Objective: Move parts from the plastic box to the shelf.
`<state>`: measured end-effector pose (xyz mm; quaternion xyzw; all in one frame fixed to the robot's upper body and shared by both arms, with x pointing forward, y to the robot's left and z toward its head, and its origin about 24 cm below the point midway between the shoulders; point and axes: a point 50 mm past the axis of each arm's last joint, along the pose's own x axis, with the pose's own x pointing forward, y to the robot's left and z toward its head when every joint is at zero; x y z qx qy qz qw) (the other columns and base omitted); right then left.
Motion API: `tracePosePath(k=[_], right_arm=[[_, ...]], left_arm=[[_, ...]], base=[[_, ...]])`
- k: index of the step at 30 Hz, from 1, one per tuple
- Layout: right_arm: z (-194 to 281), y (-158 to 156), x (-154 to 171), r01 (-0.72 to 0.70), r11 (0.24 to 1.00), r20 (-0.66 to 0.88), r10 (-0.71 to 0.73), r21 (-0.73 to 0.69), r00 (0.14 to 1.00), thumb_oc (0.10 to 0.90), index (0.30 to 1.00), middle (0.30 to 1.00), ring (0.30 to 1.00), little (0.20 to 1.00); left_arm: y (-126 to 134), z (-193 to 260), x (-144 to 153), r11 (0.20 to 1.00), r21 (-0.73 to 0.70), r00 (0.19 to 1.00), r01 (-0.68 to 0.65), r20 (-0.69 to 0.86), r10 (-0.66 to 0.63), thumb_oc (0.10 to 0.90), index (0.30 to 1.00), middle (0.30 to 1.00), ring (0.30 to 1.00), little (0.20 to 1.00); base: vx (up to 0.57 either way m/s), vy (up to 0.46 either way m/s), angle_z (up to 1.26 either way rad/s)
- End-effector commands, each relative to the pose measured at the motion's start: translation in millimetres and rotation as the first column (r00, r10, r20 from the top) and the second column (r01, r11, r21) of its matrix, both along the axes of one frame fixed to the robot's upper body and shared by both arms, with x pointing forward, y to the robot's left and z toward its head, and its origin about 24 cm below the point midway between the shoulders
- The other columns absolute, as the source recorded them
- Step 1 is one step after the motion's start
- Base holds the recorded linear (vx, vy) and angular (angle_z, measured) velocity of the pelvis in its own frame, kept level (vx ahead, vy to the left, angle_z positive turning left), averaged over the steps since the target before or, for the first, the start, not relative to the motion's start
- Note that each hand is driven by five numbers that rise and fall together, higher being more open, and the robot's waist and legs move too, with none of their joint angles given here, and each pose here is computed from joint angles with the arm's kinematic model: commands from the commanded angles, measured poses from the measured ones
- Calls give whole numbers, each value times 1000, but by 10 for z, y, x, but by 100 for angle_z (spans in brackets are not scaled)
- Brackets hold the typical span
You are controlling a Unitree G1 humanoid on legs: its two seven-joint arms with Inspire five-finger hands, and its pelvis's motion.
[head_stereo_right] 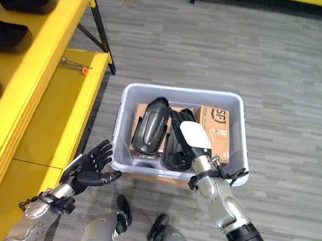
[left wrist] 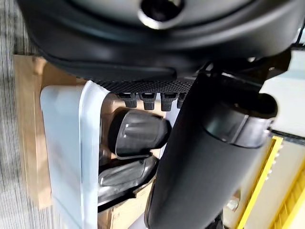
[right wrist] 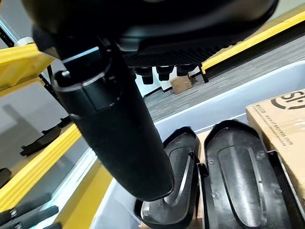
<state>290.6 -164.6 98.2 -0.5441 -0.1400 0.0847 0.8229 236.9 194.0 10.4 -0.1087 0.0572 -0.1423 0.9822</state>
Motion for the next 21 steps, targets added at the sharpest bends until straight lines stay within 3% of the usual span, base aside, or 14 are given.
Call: tracePosePath(k=[1, 12, 15, 17, 21], right_arm=[[432, 193, -22, -84, 995, 223, 73, 44, 972, 900, 1000, 1000, 1000, 1000], [420, 110, -35, -88, 993, 131, 78, 76, 988, 900, 1000, 1000, 1000, 1000], [379, 108, -37, -106, 983, 59, 98, 151, 993, 900, 1000, 1000, 1000, 1000], [317, 127, -60, -110, 940, -27, 125, 323, 992, 900, 1000, 1000, 1000, 1000], [468, 136, 13, -103, 932, 55, 89, 349, 994, 900, 1000, 1000, 1000, 1000]], left_arm=[[-11, 423, 123, 1000, -21, 973, 3, 231, 2, 900, 1000, 1000, 1000, 1000], [40, 291, -35, 999, -44, 986, 17, 165, -10, 900, 1000, 1000, 1000, 1000], [65, 255, -64, 998, -55, 989, 5, 148, 3, 900, 1000, 1000, 1000, 1000], [76, 212, -89, 998, -57, 992, 12, 130, -5, 900, 1000, 1000, 1000, 1000], [16, 205, -48, 998, -49, 995, 37, 97, -32, 900, 1000, 1000, 1000, 1000]], base=[[-1, -175, 18], [48, -82, 8], [98, -37, 9], [167, -77, 25], [111, -72, 32]])
